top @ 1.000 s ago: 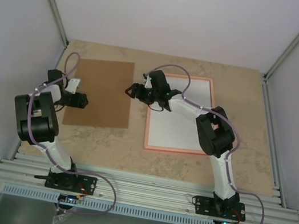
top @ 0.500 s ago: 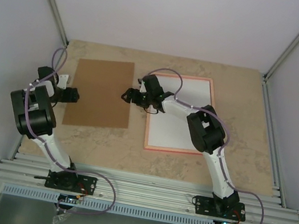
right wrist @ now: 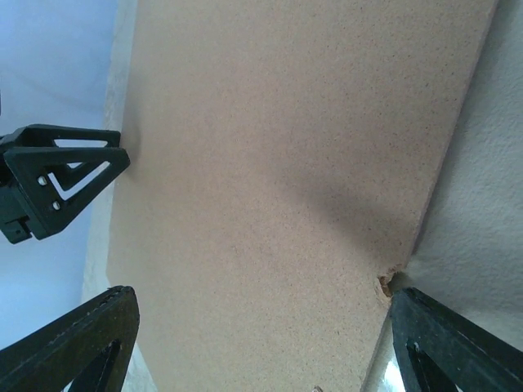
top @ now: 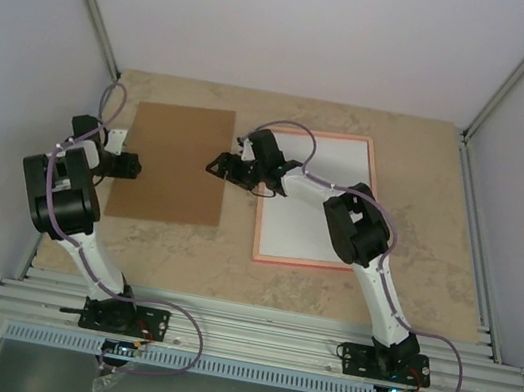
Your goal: Put the photo into the frame
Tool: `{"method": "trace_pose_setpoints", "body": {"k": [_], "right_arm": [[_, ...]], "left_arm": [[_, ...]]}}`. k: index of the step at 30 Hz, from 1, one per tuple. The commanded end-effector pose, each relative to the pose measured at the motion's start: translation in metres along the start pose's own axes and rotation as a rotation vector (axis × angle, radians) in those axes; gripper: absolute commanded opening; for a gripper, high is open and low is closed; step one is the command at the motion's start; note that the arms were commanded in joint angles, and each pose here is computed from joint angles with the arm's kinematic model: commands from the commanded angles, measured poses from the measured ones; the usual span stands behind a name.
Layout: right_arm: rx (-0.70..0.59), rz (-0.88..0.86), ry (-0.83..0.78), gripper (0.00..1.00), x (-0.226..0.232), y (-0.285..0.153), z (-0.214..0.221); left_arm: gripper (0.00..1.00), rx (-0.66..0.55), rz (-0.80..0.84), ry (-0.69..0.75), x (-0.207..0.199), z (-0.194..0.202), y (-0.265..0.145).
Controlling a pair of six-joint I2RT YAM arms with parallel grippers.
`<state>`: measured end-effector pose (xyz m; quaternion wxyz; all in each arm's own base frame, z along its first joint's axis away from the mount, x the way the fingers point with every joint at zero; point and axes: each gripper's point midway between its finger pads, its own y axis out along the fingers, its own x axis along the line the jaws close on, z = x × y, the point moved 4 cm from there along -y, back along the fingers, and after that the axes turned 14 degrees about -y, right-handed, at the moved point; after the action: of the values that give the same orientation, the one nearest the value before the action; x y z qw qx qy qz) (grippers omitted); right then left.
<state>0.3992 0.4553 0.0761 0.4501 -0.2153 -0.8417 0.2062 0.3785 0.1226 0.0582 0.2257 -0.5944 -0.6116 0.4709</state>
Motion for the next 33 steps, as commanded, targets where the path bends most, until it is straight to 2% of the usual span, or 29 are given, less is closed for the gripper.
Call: {"method": "trace_pose_setpoints", "body": {"k": [1,8,16,28,33], "right_arm": [[-0.058,-0.16,-0.074,0.85,0.058,-0.023,-0.025],[-0.116,-0.2,-0.1,0.84,0.078,-0.053,-0.048],[-0.114,-0.175,-0.12,0.84,0.08,-0.095,-0.039],[-0.062,-0.052,-0.049,0.81,-0.003,-0.136,0.002],[-0.071,-0.026,-0.027,0.8,-0.026,-0.148,0.008]], "left_arm": [[0.72,0.23,0.181,-0.014,-0.047,0.057,0.011],[0.7,0.233,0.259,-0.029,-0.069,0.056,0.006],[0.7,0.265,0.343,0.015,-0.104,0.066,0.003],[0.7,0.362,0.466,0.03,-0.153,0.095,0.015],[0.71,0.385,0.467,0.042,-0.158,0.1,0.019]]}}
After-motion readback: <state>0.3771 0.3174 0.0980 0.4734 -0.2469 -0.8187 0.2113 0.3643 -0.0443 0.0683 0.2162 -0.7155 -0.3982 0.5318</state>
